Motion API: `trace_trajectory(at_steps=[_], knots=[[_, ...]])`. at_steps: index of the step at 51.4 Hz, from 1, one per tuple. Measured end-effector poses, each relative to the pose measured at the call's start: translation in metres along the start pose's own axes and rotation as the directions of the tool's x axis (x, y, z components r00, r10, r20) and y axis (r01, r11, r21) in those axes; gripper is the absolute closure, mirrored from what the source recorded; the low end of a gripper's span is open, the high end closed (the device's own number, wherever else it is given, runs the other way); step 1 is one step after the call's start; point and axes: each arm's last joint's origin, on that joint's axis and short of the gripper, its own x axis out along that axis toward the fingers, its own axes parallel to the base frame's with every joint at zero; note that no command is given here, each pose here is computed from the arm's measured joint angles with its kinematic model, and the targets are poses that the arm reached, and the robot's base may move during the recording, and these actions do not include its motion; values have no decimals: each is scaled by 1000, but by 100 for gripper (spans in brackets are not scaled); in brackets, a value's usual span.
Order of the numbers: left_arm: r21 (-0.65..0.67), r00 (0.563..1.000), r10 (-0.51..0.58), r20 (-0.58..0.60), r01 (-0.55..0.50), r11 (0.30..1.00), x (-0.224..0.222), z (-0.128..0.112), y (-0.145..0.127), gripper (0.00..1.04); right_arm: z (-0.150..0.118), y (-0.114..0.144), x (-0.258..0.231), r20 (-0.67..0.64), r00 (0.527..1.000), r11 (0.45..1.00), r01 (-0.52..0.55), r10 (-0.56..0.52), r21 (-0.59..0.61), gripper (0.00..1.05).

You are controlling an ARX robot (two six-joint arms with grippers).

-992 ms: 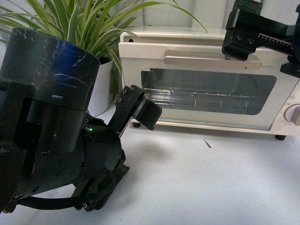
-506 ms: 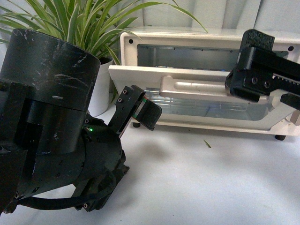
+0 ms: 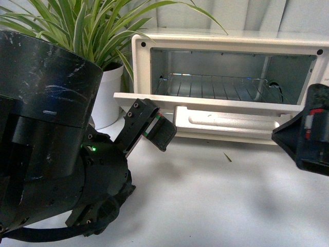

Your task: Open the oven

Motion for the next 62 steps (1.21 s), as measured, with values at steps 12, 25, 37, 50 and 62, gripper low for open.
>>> trace_trajectory(at_steps=[12,25,37,50,62], knots=[[94,1000,26,12,-27,995,-8,-2,3,7,10,-7,-27,74,997,998,-38,34,58,9],[221,997,63,40,-70,973,-11,-4,7,7,5,-22,-32,73,997,995,-9,2,97,9],[365,992,107,74,-127,922,-14,-7,10,7,-1,-27,-32,61,998,995,0,-7,102,9],[558,980,154,127,-199,806,-17,-12,15,7,-7,-28,-32,46,999,995,2,-7,98,9],[692,965,192,180,-263,672,-19,-17,19,7,-11,-24,-31,19,999,998,-27,26,65,9]])
